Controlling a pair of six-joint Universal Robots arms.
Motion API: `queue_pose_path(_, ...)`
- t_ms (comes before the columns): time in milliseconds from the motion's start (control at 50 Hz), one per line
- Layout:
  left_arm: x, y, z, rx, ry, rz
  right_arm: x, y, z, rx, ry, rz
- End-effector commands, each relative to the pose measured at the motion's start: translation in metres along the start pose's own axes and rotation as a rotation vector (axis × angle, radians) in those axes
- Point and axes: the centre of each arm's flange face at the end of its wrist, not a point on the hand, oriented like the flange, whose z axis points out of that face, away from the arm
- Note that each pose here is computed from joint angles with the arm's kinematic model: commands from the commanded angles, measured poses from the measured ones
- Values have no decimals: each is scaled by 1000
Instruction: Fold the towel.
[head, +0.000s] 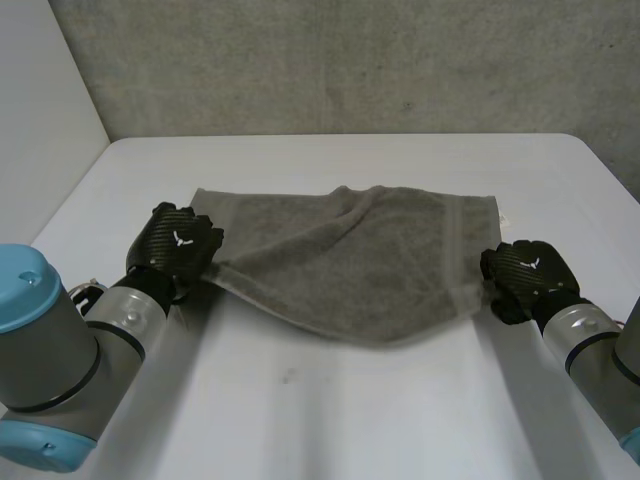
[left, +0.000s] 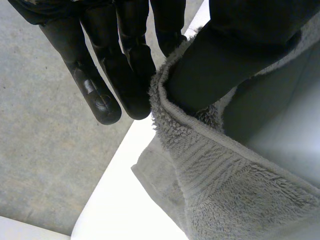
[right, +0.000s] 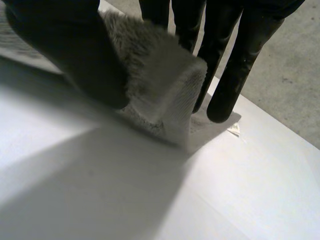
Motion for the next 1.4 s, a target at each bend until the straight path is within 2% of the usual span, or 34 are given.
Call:
queue_pose_path(20, 9, 11, -3, -36, 30, -5, -2, -8, -6, 26, -50, -9)
queue_pose_path(120, 19, 23, -1, -75, 62, -12, -1, -24, -24, 30, -102, -50)
queue_pose_path(200, 25, 31, 0, -99, 80, -16, 12, -22, -25, -15, -84, -45)
queue_pose_path(520, 13, 51, 5, -164, 29, -41, 55, -18, -18, -48, 11, -37)
queue_pose_path(700, 8, 63, -5, -230, 4, -39, 54, -18, -18, -56, 4, -46)
queue_pose_path(820, 2, 46, -30, -228, 14, -16, 47, -18, -28, -161, -62, -116)
queue_pose_path(920, 5, 34, -66, -276, 90, 44, 38, -19, -52, -331, -186, -226)
queue_pose_path(960, 4, 28, -91, -329, 157, 127, 36, -21, -73, -448, -264, -296)
queue_pose_path(980, 4, 28, -91, -329, 158, 128, 35, -21, -73, -448, -264, -297)
queue_pose_path(1020, 2, 21, -114, -381, 228, 200, 44, -21, -91, -568, -287, -345)
queue_pose_path(1100, -2, 14, -124, -389, 274, 231, 51, -25, -100, -608, -285, -400)
queue_pose_path(1200, -11, 8, -107, -289, 241, 216, 55, -30, -94, -553, -252, -431)
queue_pose_path(1260, -15, 8, -87, -204, 203, 218, 59, -27, -83, -526, -217, -392)
queue_pose_path(1400, -2, 13, -15, -72, 167, 247, 46, -22, -27, -449, -218, -321)
